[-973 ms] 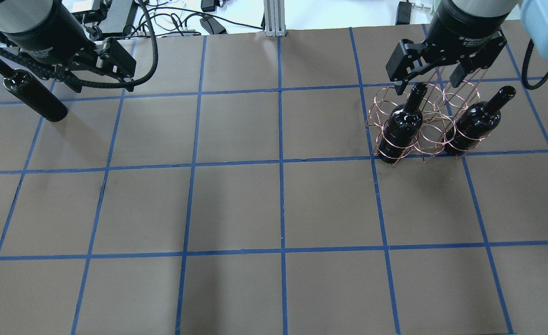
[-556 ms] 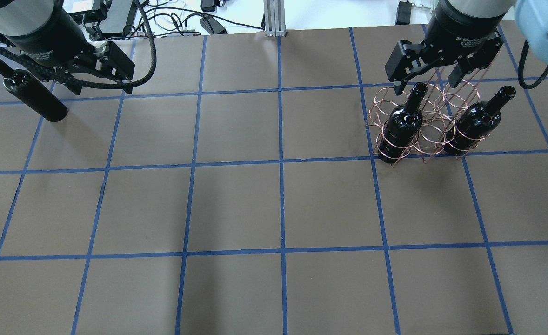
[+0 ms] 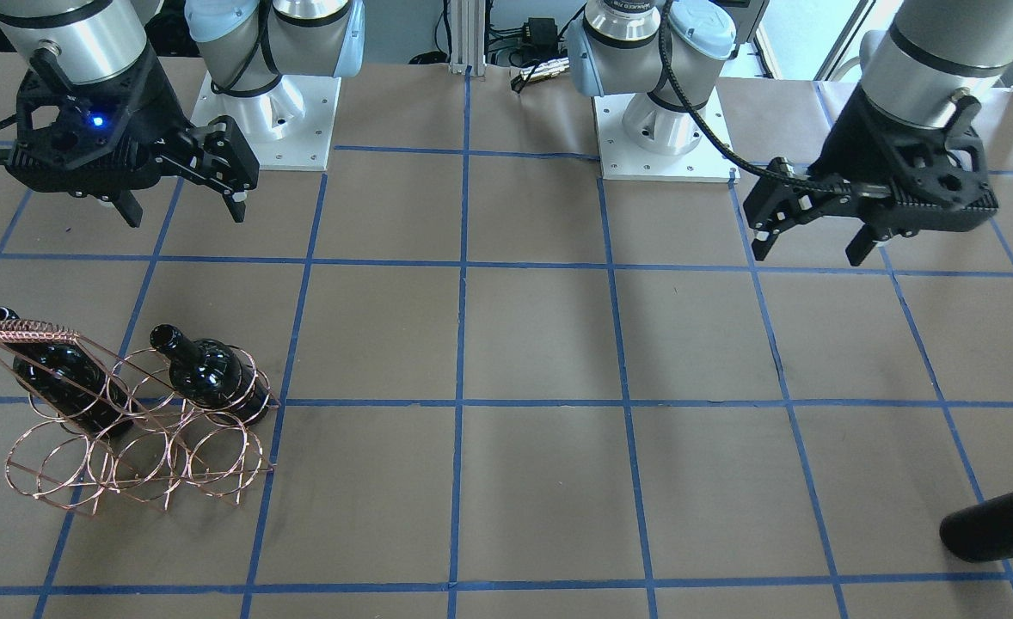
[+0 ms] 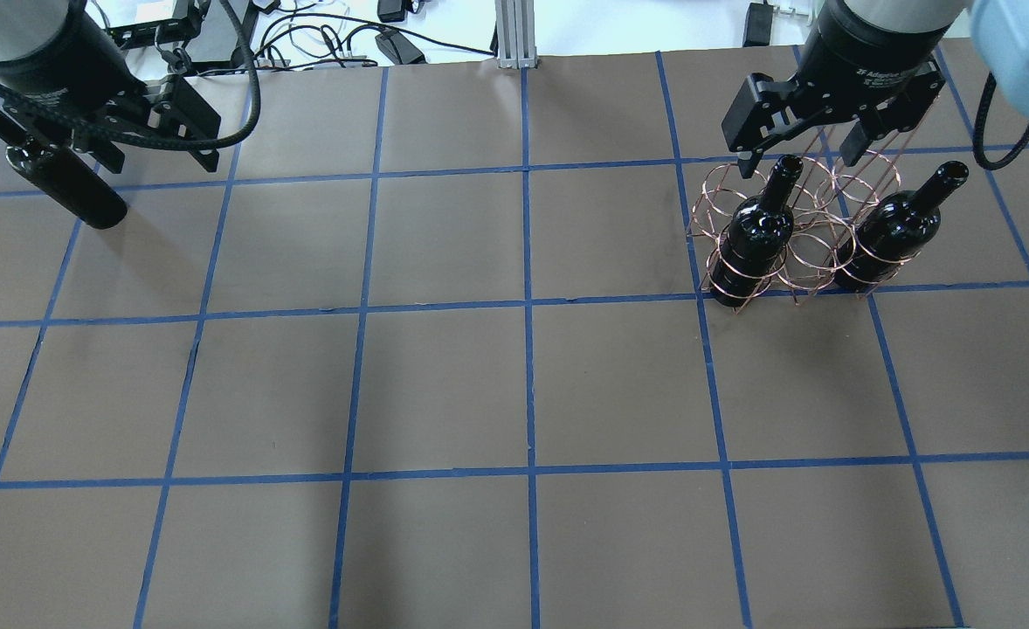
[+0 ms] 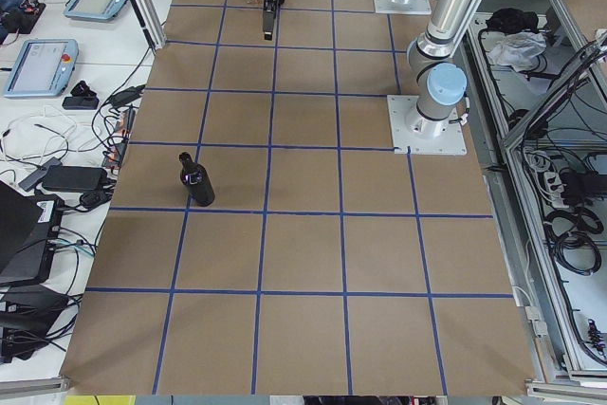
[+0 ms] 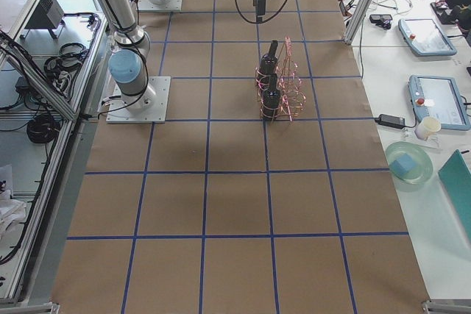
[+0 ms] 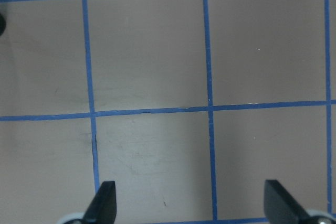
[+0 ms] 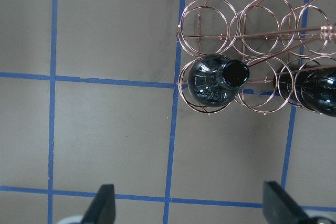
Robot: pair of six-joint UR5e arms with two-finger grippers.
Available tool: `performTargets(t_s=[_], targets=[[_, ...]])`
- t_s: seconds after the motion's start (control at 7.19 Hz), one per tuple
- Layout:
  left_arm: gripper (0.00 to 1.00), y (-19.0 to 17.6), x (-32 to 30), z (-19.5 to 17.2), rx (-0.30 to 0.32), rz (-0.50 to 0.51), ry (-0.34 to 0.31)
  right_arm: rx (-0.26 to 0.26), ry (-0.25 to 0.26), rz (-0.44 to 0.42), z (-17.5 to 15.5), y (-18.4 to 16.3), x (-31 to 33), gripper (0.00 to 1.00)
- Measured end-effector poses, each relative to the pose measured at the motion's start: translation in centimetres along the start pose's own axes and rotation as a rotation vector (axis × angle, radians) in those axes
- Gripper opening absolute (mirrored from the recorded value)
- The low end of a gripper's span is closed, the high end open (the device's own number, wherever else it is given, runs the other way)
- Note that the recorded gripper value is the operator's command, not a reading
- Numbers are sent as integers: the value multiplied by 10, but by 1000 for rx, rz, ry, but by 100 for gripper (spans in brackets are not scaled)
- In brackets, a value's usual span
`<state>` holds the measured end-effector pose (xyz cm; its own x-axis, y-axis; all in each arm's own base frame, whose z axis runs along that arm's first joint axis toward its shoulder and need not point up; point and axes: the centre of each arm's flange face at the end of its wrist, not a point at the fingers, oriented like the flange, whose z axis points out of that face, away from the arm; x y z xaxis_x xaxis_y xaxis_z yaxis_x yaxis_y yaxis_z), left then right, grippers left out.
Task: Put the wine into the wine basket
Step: 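Hold the dark wine bottle by its neck with the left gripper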
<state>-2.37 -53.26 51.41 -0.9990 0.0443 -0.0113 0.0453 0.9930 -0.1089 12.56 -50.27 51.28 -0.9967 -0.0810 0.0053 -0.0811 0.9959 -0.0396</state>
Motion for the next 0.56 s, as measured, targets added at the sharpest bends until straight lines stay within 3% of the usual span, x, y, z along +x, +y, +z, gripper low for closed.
performTargets(t_s=[0.56], targets=[[100, -58, -180, 14, 27, 55, -22, 10, 4, -1, -6, 4, -2, 100]])
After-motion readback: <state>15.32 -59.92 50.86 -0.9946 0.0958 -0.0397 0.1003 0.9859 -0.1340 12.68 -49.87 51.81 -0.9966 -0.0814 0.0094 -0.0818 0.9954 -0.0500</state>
